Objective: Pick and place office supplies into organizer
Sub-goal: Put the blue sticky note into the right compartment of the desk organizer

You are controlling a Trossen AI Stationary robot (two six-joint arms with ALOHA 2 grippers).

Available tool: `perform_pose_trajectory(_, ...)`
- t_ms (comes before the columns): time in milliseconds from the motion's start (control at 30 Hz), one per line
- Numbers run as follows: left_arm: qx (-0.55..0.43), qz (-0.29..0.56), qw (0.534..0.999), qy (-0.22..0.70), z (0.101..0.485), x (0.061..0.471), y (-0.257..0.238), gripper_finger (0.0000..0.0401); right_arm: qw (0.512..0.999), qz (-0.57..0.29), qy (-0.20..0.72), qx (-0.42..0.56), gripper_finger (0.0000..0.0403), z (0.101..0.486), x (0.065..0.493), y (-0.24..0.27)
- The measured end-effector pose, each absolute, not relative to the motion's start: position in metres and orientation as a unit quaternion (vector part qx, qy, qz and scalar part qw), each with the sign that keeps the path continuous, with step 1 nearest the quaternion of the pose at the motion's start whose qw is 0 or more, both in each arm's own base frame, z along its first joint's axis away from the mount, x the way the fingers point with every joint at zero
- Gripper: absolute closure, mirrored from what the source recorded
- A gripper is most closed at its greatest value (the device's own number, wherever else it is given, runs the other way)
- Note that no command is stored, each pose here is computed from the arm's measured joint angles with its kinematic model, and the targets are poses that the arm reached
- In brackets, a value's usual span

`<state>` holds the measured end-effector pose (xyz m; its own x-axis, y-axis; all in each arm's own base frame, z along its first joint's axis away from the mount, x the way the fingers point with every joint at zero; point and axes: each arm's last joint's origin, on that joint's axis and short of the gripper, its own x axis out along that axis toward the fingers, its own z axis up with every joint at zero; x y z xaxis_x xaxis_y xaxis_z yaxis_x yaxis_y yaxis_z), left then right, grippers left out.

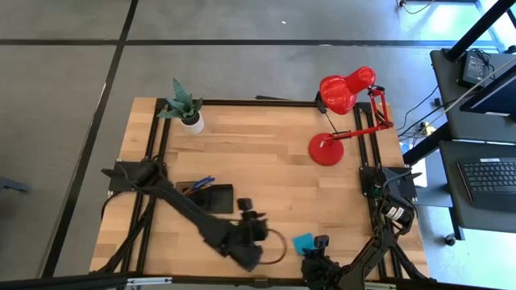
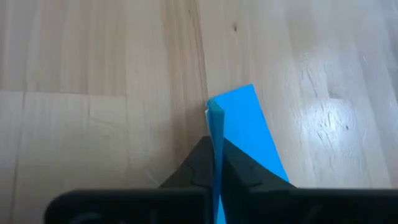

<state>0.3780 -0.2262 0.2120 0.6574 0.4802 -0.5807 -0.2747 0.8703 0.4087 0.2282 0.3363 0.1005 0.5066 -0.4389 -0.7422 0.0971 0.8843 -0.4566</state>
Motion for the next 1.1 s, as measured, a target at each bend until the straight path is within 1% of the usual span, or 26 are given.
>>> perform_pose_trajectory(100,0.152,0.242,0.896,0.34,0.235,0.347,-0.234,0.0318,0.851,-0.16,0.465,-0.184,0.0389,0.101,0.228,0.336)
perform_pose_trajectory(200,0.145,0.254,0.899,0.327,0.254,0.318,-0.242,0.0318,0.857,-0.166,0.452,-0.184,0.0381,0.101,0.23,0.336)
perform_pose_trajectory(267,0.137,0.259,0.903,0.316,0.266,0.298,-0.247,0.0318,0.859,-0.17,0.447,-0.185,0.0385,0.104,0.234,0.335)
perform_pose_trajectory(367,0.133,0.267,0.908,0.296,0.278,0.269,-0.254,0.0318,0.855,-0.178,0.449,-0.189,0.0395,0.112,0.246,0.331)
perform_pose_trajectory(533,0.144,0.287,0.913,0.252,0.292,0.227,-0.257,0.0317,0.846,-0.221,0.448,-0.189,0.0389,0.134,0.271,0.317)
perform_pose_trajectory(600,0.124,0.29,0.918,0.241,0.293,0.215,-0.258,0.0317,0.841,-0.232,0.447,-0.2,0.039,0.145,0.282,0.31)
perform_pose_trajectory(733,0.122,0.274,0.925,0.234,0.293,0.197,-0.255,0.0317,0.842,-0.241,0.425,-0.228,0.0394,0.167,0.309,0.298)
perform_pose_trajectory(900,0.093,0.28,0.927,0.23,0.283,0.183,-0.248,0.0317,0.846,-0.246,0.405,-0.244,0.0394,0.193,0.342,0.282)
perform_pose_trajectory(1000,0.096,0.286,0.921,0.245,0.272,0.181,-0.245,0.0317,0.853,-0.246,0.374,-0.269,0.0394,0.202,0.355,0.28)
perform_pose_trajectory(1100,0.107,0.285,0.913,0.272,0.261,0.18,-0.243,0.0317,0.863,-0.224,0.353,-0.282,0.0394,0.207,0.366,0.284)
